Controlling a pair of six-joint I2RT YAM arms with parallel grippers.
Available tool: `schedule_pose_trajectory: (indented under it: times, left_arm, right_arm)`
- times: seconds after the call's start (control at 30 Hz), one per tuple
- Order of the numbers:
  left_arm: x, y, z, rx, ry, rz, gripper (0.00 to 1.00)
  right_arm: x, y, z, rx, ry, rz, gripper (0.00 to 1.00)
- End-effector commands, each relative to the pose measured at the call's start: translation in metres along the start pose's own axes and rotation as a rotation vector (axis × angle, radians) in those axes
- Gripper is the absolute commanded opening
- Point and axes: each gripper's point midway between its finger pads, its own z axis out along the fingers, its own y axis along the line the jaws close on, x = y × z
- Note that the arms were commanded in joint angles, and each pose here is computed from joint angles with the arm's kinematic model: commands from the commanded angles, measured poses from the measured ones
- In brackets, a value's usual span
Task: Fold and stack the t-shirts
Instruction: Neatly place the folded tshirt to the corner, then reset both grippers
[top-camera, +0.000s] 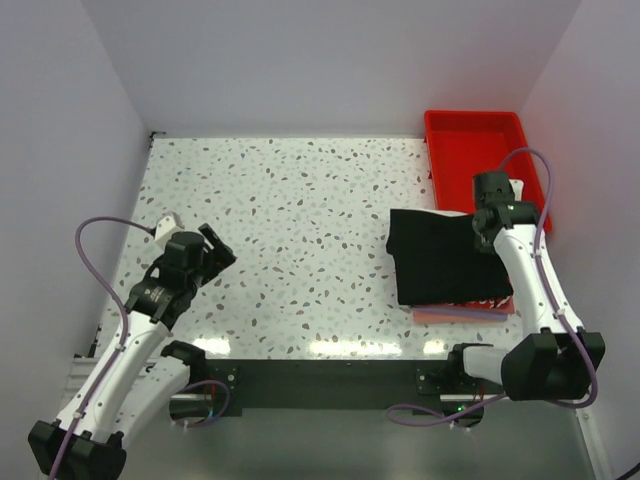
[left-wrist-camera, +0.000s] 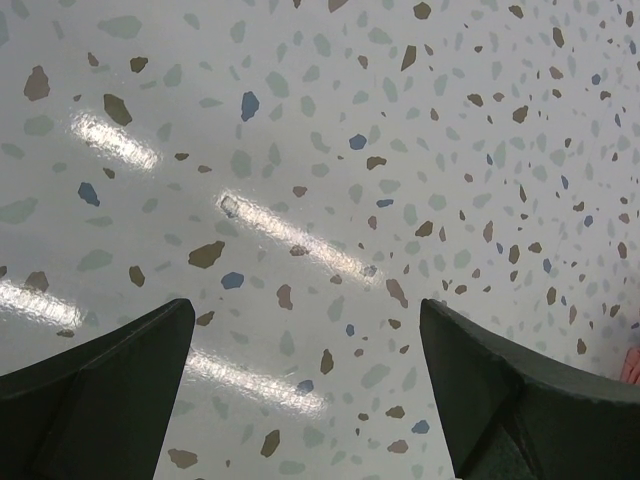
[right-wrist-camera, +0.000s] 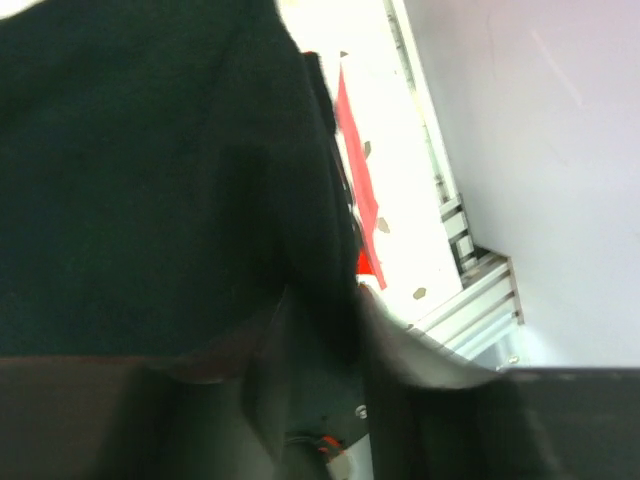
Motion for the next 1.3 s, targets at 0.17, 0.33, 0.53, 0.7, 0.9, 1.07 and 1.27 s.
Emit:
schedule_pose_trajectory:
  times: [0.17, 0.33, 0.53, 0.7, 0.9, 1.07, 1.27]
  left_arm:
    - [-0.007, -0.004, 0.001, 0.009, -0.02, -0.001, 1.0]
    - [-0.008, -0.003, 0.0, -0.001, -0.025, -0.001, 1.0]
    - [-0.02, -0.006, -0.009, -0.01, -0.038, -0.002, 1.0]
    - [-0.056, -0.008, -0.035, -0.051, -0.117, 0.002, 1.0]
    - [-0.102, -0.003, -0.075, -0.078, -0.266, -0.053, 1.0]
    - [-0.119, 0.013, -0.1, -0.088, -0.379, -0.128, 1.0]
    - [-0.128, 0.031, -0.12, -0.116, -0.446, -0.151, 1.0]
  right_arm:
    - [-0.006, -0.008, 0.0, 0.069, -0.028, 0.146, 0.99]
    - [-0.035, 0.007, -0.025, -0.105, -0.154, 0.237, 0.99]
    - [-0.074, 0.041, -0.079, -0.485, -0.442, 0.33, 0.99]
    - [-0.088, 0.04, -0.113, -0.612, -0.652, 0.394, 0.99]
    - [-0.079, 0.032, -0.114, -0.602, -0.702, 0.44, 0.99]
    - [-0.068, 0.031, -0.092, -0.535, -0.661, 0.458, 0.99]
    - [-0.063, 0.028, -0.081, -0.496, -0.655, 0.49, 0.99]
